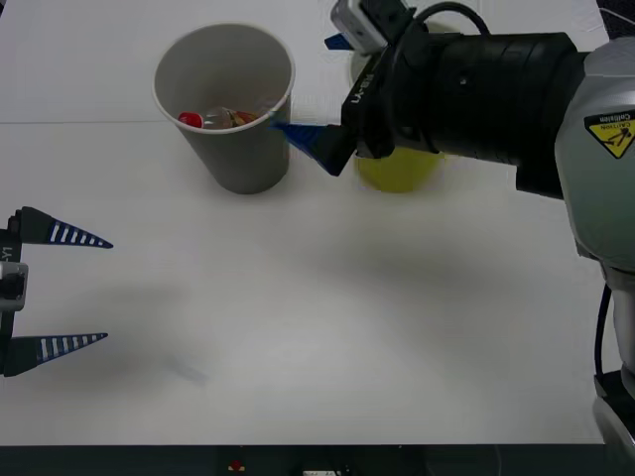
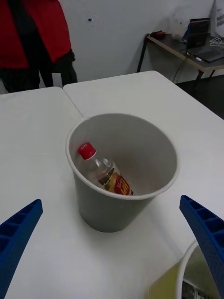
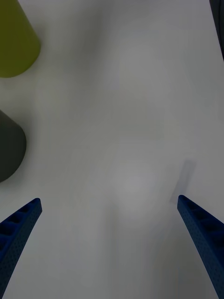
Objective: Put the can into the green bin and the plastic bottle into the gray bin
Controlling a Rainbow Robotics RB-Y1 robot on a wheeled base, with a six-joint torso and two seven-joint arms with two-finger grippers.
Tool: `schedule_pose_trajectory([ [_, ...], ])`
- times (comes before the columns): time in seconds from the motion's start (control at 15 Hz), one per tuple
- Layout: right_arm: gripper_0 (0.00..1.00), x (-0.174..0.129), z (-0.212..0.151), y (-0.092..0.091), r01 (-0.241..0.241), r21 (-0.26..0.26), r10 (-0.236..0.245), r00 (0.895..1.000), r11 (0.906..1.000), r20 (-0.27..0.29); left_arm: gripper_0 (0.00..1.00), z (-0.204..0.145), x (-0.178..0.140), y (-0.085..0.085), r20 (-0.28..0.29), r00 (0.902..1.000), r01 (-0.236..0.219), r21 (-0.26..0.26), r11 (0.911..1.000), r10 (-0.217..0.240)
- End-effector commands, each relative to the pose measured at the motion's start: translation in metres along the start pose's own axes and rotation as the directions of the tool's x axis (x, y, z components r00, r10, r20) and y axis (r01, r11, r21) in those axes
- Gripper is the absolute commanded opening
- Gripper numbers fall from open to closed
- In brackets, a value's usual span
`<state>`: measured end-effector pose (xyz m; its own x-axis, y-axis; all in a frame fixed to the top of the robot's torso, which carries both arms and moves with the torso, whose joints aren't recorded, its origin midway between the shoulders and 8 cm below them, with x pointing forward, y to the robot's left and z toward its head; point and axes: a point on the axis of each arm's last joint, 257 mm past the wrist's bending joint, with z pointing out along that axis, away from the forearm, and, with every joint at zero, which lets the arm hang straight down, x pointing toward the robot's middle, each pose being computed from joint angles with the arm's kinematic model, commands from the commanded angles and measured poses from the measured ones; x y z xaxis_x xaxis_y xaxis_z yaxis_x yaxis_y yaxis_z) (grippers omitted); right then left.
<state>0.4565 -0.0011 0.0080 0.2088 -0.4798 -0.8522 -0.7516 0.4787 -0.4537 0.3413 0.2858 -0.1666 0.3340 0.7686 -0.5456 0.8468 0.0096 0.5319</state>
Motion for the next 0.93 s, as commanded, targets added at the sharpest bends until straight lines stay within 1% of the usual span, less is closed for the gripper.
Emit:
schedule_pose_trajectory([
  [0.07, 1.0, 0.02, -0.011, 0.017, -0.014, -0.024, 0.013, 1.0, 0.9996, -0.007, 1.0, 0.0, 0.0, 0.0, 0.0, 1.0, 0.0, 0.0, 1.0, 0.0],
  [0.2, 1.0, 0.033, -0.018, 0.028, -0.049, -0.058, 0.05, 0.999, 0.9971, 0.01, 1.0, 0.0, 0.0, 0.0, 0.0, 1.0, 0.0, 0.0, 1.0, 0.0],
  [0.4, 1.0, 0.049, -0.028, 0.038, -0.082, -0.1, 0.084, 0.996, 0.9916, 0.01, 1.0, 0.0, 0.0, 0.0, 0.0, 1.0, 0.0, 0.0, 1.0, 0.0],
  [0.47, 1.0, 0.056, -0.033, 0.041, -0.078, -0.111, 0.08, 0.997, 0.9908, 0.013, 1.0, 0.0, 0.0, 0.0, 0.0, 1.0, 0.0, 0.0, 1.0, 0.0],
  [0.53, 1.0, 0.065, -0.038, 0.042, -0.077, -0.113, 0.078, 0.997, 0.9907, 0.009, 1.0, 0.0, 0.0, 0.0, 0.0, 1.0, 0.0, 0.0, 1.0, 0.0],
  [0.67, 1.0, 0.08, -0.048, 0.047, -0.063, -0.132, 0.063, 0.998, 0.9892, -0.001, 1.0, 0.0, 0.0, 0.0, 0.0, 1.0, 0.0, 0.0, 1.0, 0.0],
  [0.73, 1.0, 0.088, -0.053, 0.049, -0.06, -0.139, 0.059, 0.998, 0.9885, -0.011, 1.0, 0.0, 0.0, 0.0, 0.0, 1.0, 0.0, 0.0, 1.0, 0.0],
  [0.8, 1.0, 0.1, -0.059, 0.05, -0.043, -0.139, 0.039, 0.999, 0.9894, -0.028, 1.0, 0.0, 0.0, 0.0, 0.0, 1.0, 0.0, 0.0, 1.0, 0.0],
  [0.93, 1.0, 0.119, -0.068, 0.053, -0.032, -0.145, 0.024, 0.998, 0.9889, -0.056, 1.0, 0.0, 0.0, 0.0, 0.0, 1.0, 0.0, 0.0, 1.0, 0.0],
])
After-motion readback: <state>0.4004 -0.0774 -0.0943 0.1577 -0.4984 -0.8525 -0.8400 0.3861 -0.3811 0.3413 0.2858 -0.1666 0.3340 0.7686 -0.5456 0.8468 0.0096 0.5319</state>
